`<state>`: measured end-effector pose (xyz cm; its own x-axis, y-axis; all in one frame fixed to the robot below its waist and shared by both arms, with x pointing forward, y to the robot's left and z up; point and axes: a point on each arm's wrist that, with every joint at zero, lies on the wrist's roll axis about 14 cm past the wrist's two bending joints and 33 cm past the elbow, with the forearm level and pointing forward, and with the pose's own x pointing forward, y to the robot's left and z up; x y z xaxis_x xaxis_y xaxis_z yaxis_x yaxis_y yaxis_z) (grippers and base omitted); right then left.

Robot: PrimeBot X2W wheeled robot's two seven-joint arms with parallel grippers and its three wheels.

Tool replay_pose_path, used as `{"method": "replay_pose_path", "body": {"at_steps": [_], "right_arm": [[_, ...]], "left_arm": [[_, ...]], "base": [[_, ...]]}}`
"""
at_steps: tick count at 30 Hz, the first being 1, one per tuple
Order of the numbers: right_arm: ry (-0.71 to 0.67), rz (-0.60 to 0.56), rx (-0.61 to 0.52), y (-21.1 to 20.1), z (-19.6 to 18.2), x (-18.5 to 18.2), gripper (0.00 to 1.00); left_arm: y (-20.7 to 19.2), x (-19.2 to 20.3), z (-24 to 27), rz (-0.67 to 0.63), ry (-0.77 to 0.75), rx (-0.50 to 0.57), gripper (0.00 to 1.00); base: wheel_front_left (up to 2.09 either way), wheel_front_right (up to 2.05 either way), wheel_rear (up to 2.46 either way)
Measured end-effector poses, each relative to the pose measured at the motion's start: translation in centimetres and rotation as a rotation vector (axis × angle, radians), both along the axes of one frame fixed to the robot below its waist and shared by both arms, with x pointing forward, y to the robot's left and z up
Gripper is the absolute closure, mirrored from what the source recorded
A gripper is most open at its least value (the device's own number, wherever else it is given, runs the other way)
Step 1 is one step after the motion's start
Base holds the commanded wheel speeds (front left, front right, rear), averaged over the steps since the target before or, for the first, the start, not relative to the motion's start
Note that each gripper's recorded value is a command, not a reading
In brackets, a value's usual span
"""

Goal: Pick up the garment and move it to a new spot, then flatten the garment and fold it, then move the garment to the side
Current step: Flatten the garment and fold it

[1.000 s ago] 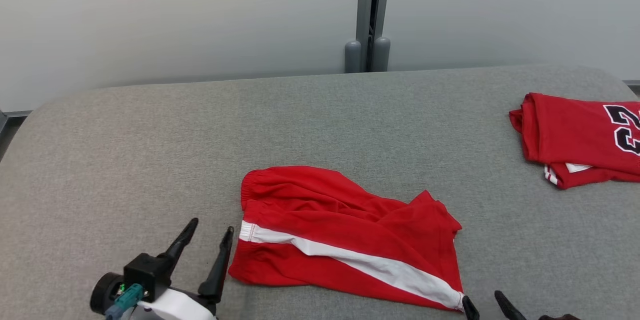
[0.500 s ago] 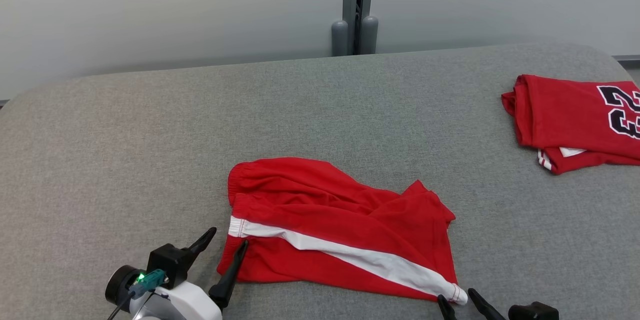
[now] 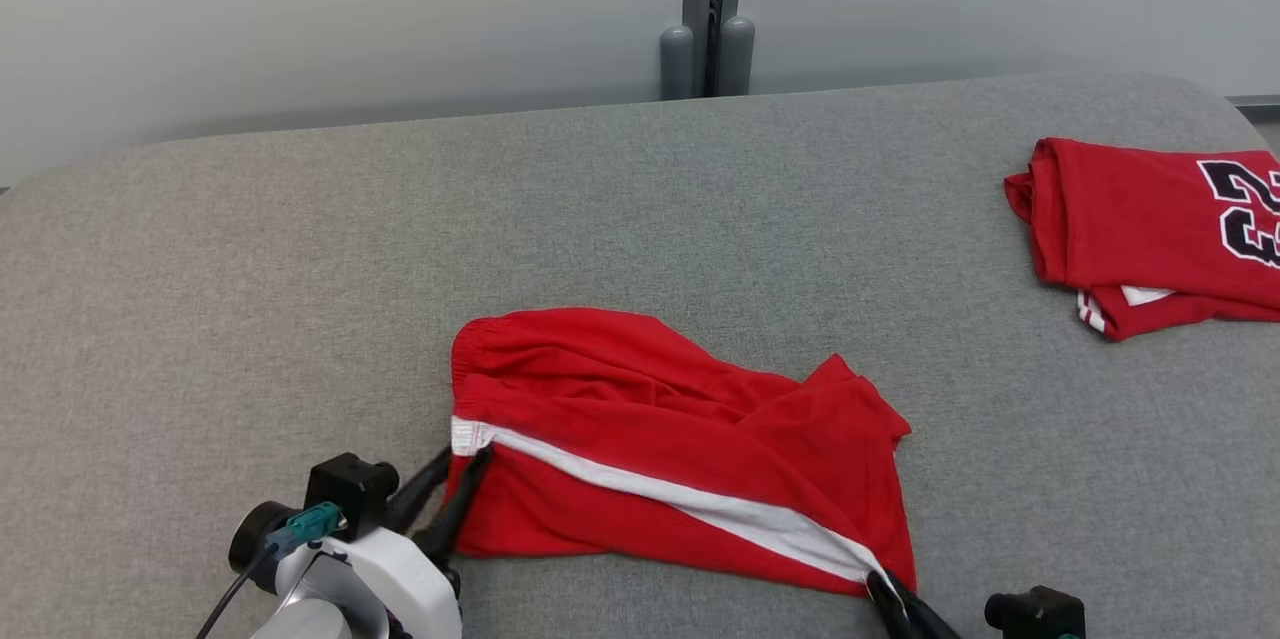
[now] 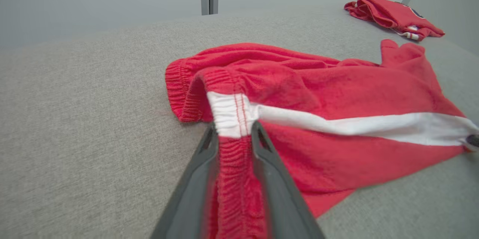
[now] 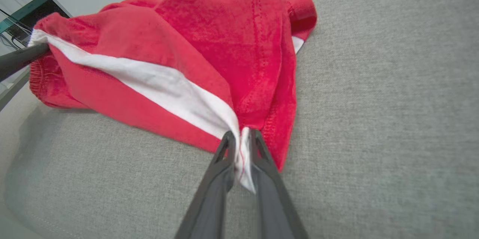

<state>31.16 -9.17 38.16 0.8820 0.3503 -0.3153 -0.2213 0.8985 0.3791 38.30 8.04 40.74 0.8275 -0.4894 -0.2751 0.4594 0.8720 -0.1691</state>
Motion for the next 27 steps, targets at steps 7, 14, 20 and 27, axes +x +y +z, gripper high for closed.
{"method": "replay_pose_path", "body": {"at_steps": [7, 14, 20, 27], "right_arm": [[-0.083, 0.000, 0.017, 0.2, 2.4, 1.7, 1.00], [-0.292, 0.042, -0.005, -0.1, 8.3, 6.1, 1.00], [-0.506, 0.057, -0.016, -0.7, 15.7, 12.9, 1.00], [-0.698, 0.031, -0.011, -1.9, 24.7, 22.0, 1.00]], "left_arm": [[-0.2, 0.4, 1.7, 0.021, -0.037, -0.058, 1.00], [0.4, 2.7, 5.7, 0.030, -0.156, -0.092, 1.00], [-0.3, 8.3, 12.8, -0.025, -0.335, -0.093, 1.00], [-1.2, 16.5, 23.2, -0.042, -0.512, -0.133, 1.00]], "base": [[0.00, 0.00, 0.00], [0.00, 0.00, 0.00], [0.00, 0.00, 0.00], [0.00, 0.00, 0.00]]}}
